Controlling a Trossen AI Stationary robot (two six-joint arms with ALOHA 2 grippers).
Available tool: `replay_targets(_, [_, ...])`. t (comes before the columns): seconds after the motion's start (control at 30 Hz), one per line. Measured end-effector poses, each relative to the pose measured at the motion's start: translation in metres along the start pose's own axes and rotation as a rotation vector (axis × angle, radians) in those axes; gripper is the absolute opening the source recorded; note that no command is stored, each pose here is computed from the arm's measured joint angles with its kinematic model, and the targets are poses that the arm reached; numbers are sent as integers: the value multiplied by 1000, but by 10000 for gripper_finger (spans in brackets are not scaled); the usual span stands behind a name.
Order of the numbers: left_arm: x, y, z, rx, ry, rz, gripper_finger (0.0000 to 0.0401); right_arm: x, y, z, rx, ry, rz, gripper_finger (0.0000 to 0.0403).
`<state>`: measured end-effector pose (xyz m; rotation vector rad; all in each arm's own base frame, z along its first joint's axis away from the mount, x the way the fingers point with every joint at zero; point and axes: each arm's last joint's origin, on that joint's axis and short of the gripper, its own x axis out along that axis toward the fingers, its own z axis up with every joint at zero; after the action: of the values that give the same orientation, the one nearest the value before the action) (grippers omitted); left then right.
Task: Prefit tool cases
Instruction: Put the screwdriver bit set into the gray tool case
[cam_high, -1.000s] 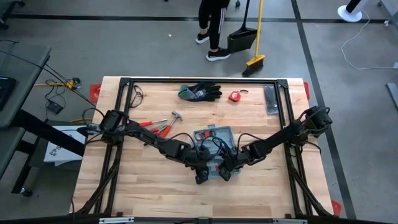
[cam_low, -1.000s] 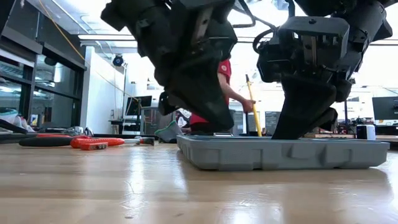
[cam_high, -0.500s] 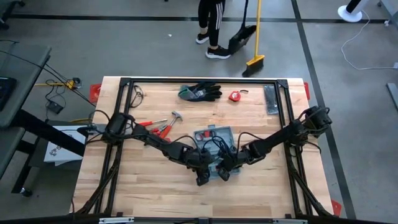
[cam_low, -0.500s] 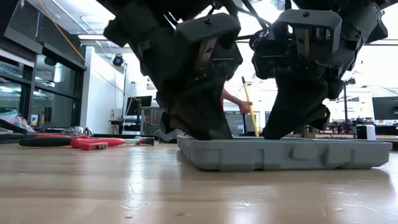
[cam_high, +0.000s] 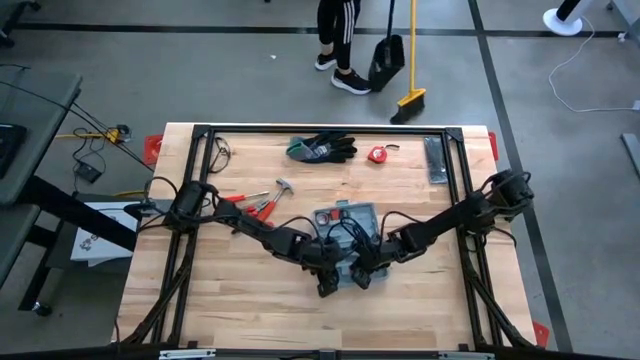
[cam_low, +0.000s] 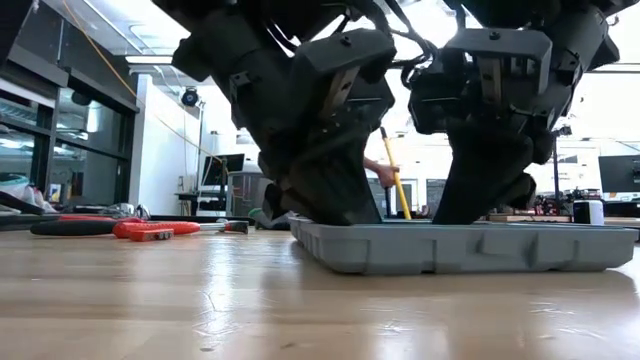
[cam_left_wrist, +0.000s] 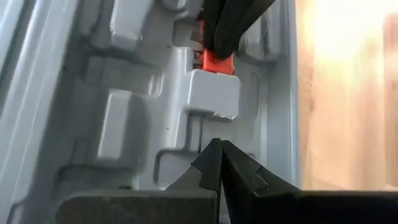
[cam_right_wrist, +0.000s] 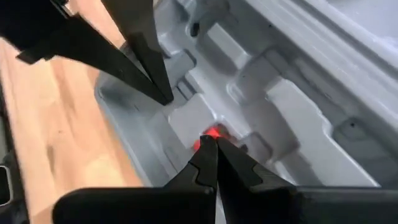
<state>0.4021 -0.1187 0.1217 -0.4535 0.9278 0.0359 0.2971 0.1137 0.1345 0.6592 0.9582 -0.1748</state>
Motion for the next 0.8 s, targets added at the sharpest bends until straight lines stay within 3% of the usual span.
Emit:
replay_targets(0.17, [-9,-1,4,1,-34,28,0,-18,6,8,8,-76,21,0])
replay_targets(0.4, [-30,-8,11,4,-57,28,0,-32,6,6,55,-127,-42,0])
replay_targets(0.7, [-92,-4,15,40,-74,271,0,-49,16,0,39,-187,-25,0])
replay_targets(0.8, [-103,9,8,6,-71,282,0,-51,15,-1,48,-189,-44,0])
